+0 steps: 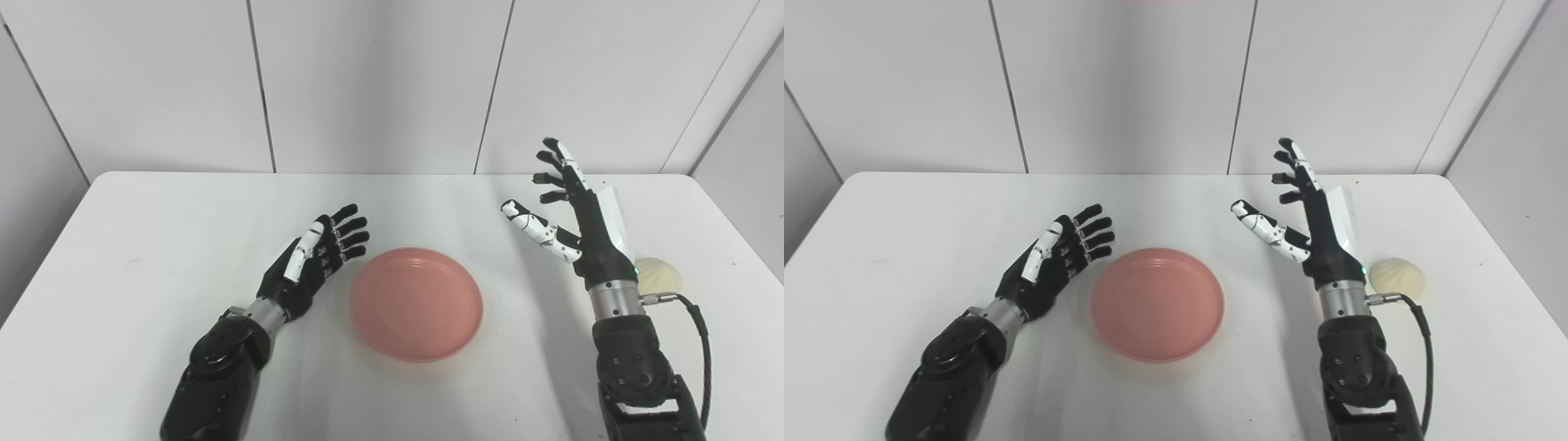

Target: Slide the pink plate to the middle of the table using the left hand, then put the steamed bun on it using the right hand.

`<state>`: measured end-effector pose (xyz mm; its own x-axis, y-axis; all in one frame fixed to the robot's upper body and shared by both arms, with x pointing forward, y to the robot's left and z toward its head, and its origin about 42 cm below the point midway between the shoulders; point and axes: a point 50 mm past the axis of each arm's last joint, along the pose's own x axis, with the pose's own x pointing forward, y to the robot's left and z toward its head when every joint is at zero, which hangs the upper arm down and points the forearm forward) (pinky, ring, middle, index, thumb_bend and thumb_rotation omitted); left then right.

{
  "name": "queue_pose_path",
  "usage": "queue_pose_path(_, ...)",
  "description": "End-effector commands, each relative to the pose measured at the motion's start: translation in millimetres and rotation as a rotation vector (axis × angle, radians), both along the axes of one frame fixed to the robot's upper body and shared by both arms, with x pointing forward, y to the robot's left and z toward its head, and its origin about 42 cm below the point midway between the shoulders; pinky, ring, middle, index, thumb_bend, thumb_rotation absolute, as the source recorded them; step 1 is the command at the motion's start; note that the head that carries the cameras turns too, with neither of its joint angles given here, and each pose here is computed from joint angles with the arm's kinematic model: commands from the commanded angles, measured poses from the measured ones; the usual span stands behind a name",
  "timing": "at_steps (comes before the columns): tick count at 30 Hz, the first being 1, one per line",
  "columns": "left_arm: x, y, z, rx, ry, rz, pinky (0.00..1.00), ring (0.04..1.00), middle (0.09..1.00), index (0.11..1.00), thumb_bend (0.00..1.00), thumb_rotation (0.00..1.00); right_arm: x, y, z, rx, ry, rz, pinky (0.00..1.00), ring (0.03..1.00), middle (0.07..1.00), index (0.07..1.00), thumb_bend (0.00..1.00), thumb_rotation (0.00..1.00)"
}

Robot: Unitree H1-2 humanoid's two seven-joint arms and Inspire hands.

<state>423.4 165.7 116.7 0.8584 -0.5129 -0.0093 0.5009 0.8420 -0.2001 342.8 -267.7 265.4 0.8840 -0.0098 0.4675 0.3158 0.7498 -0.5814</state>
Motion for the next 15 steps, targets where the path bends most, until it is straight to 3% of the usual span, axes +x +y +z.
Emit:
queue_pose_path(1,-30.3,29.0,-62.4,0.077,0.241,0.049,0.86,0.867,0.882,0.874,0.44,1.00,-5.9,-9.5,33.4,-0.057,-0.108,-0.054,0.57,0.725,0.845,0.905,0.71,0.63)
queue_pose_path(9,-28.7,40.4,-67.3,0.077,0.241,0.045,0.85,0.864,0.881,0.870,0.45,0.99,-20.0,-30.0,54.4,-0.214,-0.099,-0.194,0.56,0.685,0.810,0.883,0.73,0.48)
queue_pose_path(15,-27.8,48.2,-69.6,0.073,0.248,0.050,0.85,0.856,0.875,0.865,0.45,0.98,-20.6,-58.8,58.5,-0.324,0.055,-0.353,0.53,0.684,0.833,0.876,0.78,0.44)
